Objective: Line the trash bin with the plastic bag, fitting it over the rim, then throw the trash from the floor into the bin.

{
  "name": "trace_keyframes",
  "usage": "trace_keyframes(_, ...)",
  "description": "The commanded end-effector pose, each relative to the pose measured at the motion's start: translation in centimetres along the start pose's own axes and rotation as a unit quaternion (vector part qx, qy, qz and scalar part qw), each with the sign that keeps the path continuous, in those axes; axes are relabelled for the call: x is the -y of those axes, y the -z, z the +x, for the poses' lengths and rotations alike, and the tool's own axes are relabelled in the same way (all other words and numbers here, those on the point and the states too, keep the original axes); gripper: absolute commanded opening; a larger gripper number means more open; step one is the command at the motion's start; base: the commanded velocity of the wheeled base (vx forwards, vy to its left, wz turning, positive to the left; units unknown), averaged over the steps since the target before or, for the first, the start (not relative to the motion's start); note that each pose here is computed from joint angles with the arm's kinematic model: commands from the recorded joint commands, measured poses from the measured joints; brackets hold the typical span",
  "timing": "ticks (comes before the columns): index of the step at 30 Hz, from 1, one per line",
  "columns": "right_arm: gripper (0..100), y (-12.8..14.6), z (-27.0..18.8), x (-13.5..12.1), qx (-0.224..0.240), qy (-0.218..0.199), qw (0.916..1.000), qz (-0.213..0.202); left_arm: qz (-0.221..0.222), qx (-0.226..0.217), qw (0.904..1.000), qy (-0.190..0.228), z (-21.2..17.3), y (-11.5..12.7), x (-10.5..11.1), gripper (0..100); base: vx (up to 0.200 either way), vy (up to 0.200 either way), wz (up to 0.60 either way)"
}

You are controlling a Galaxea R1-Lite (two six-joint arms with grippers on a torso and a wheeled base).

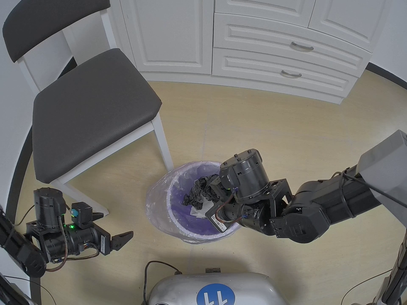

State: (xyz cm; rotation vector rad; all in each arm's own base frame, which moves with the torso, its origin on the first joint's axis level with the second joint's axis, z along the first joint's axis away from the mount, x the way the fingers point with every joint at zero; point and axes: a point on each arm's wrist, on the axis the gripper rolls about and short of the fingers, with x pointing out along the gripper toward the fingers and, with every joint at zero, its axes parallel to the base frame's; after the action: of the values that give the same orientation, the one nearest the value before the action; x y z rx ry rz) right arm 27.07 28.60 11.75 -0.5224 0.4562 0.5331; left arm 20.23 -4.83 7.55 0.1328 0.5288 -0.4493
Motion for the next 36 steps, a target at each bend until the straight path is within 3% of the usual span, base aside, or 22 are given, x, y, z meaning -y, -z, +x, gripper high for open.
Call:
trace_keyframes(1, 0, -1.2, -1.9, 0.8, 0.026, 0.004, 0.9996, 0.008, -0.049, -0.036, 0.9981, 0.007, 9.1, 4.6, -1.1, 100, 0.0, 0.0, 0.0)
trace_keyframes(4, 0, -2.2, -3.4, 1.5, 0.049, 0.008, 0.9987, 0.015, -0.04, -0.003, 0.9991, -0.011, 10.9, 5.9, -1.7, 100, 0.0, 0.0, 0.0)
trace_keyframes(7, 0, -3.1, -4.9, 2.3, 0.07, 0.013, 0.9973, 0.018, -0.047, -0.017, 0.9985, -0.022, 11.4, 6.2, -2.4, 100, 0.0, 0.0, 0.0)
trace_keyframes(14, 0, -4.8, -9.7, 4.1, 0.125, 0.022, 0.9914, 0.034, -0.047, 0.013, 0.9982, -0.036, 14.5, 5.2, -4.0, 100, 0.0, 0.0, 0.0)
trace_keyframes(20, 0, -5.0, -13.6, 5.9, 0.159, 0.034, 0.9854, 0.049, -0.053, -0.002, 0.9982, -0.027, 18.2, 3.3, -5.1, 100, 0.0, 0.0, 0.0)
trace_keyframes(28, 0, -3.2, -15.0, 6.2, 0.15, 0.032, 0.9871, 0.046, -0.046, 0.019, 0.9984, -0.027, 23.4, 1.6, -6.3, 100, 0.0, 0.0, 0.0)
trace_keyframes(36, 0, -1.5, -14.9, 5.4, 0.129, 0.02, 0.9909, 0.033, -0.042, -0.011, 0.999, -0.007, 27.2, 0.3, -5.3, 100, 0.0, 0.0, 0.0)
